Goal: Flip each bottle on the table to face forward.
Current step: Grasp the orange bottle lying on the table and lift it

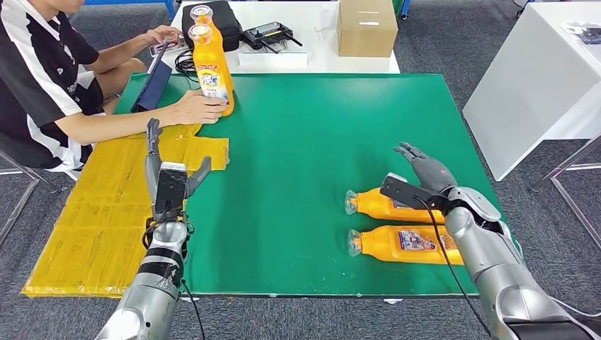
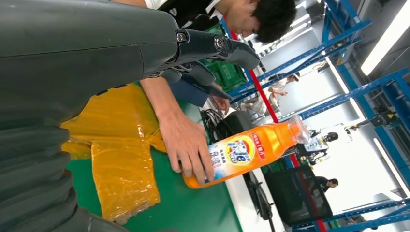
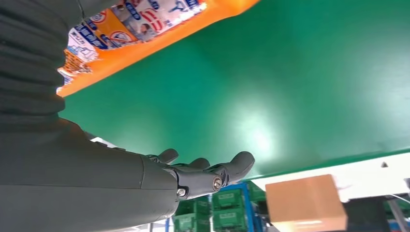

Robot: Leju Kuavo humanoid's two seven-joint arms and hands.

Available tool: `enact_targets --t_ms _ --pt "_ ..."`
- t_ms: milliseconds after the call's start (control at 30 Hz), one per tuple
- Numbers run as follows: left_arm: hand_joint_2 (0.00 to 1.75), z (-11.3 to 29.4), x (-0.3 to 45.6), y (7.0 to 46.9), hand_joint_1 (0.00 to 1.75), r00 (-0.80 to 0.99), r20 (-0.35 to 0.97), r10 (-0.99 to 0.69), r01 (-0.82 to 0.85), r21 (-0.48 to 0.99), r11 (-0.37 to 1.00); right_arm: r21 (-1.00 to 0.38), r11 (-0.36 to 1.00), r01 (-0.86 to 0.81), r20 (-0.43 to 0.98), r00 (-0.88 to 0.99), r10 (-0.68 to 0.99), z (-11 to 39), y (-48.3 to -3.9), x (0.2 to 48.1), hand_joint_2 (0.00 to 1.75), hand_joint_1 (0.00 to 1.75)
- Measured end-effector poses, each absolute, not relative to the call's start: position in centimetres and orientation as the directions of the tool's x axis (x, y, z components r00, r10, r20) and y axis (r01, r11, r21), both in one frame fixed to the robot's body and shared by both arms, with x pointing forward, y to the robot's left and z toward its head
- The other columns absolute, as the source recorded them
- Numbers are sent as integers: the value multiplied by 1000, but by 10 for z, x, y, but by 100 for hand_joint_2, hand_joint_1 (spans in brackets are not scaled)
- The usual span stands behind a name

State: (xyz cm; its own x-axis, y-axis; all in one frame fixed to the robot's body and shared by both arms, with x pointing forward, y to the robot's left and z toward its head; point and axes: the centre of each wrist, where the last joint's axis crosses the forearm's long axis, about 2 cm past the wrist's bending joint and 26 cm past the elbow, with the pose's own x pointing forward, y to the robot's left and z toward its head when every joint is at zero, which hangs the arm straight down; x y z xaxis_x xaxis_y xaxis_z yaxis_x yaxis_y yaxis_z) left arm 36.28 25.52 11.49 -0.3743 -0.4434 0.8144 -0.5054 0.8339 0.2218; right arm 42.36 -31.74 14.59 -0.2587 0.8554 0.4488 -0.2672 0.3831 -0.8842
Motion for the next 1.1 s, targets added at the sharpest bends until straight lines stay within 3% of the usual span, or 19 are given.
enact_targets --t_ms 467,1100 --pt "175 107 367 258 0 -341 838 -427 -506 219 834 -849 368 -378 487 -294 822 129 -332 414 175 0" --pt "175 103 366 261 0 -322 847 -422 -509 221 832 -861 318 -396 449 -302 841 122 -336 406 175 0"
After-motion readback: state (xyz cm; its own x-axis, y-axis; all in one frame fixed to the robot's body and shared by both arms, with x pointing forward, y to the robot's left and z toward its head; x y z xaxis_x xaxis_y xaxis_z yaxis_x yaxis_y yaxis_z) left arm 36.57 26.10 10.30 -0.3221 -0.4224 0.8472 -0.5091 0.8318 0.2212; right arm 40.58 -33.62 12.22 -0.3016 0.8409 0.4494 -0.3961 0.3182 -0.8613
